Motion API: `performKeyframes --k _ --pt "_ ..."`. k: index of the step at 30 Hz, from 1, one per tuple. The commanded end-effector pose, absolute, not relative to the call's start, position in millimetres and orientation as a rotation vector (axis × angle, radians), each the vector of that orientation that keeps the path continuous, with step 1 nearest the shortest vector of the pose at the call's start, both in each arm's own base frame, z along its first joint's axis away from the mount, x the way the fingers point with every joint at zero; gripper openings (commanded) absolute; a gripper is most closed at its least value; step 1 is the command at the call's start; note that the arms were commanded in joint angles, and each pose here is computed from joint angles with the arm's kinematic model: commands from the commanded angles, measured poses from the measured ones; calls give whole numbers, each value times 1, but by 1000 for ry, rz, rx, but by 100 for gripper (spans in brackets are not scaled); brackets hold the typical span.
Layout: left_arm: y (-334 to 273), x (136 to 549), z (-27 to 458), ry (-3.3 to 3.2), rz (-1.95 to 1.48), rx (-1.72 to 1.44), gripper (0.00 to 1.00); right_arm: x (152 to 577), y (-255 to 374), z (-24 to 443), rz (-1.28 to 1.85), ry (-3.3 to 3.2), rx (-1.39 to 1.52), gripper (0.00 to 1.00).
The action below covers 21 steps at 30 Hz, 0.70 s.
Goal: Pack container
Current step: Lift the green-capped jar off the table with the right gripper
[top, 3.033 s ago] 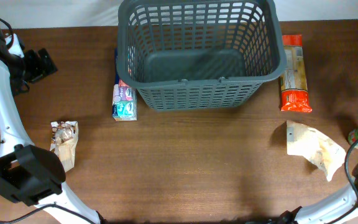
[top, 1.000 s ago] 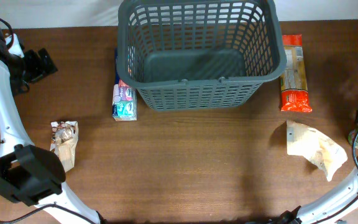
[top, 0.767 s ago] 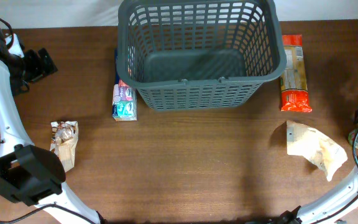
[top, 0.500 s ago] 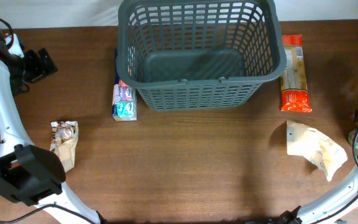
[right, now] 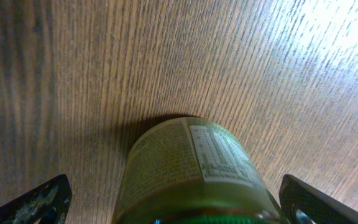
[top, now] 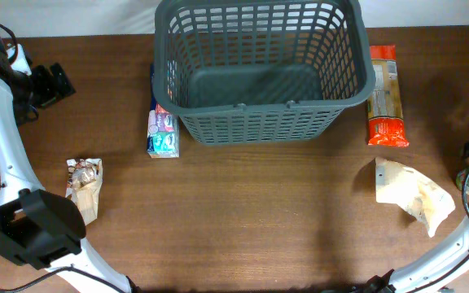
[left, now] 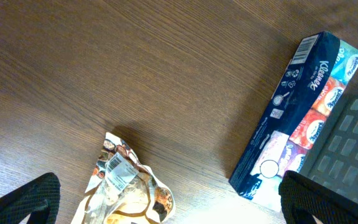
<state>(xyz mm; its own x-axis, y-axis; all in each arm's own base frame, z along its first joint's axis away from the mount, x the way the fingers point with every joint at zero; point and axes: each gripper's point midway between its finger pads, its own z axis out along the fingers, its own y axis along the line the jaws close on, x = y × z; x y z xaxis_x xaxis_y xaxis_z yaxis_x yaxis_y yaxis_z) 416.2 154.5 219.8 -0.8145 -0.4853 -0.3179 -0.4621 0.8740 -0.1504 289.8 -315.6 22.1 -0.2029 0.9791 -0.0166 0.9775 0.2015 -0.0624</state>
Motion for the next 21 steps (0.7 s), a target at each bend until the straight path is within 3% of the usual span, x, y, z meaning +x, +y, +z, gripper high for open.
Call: performKeyframes --k 1,21 --pt "157 417 216 2710 -77 -689 99 292 -314 9 77 -2406 -1938 99" --pt "157 417 216 2710 -77 -689 99 292 -315 5 78 -2409 -1934 99"
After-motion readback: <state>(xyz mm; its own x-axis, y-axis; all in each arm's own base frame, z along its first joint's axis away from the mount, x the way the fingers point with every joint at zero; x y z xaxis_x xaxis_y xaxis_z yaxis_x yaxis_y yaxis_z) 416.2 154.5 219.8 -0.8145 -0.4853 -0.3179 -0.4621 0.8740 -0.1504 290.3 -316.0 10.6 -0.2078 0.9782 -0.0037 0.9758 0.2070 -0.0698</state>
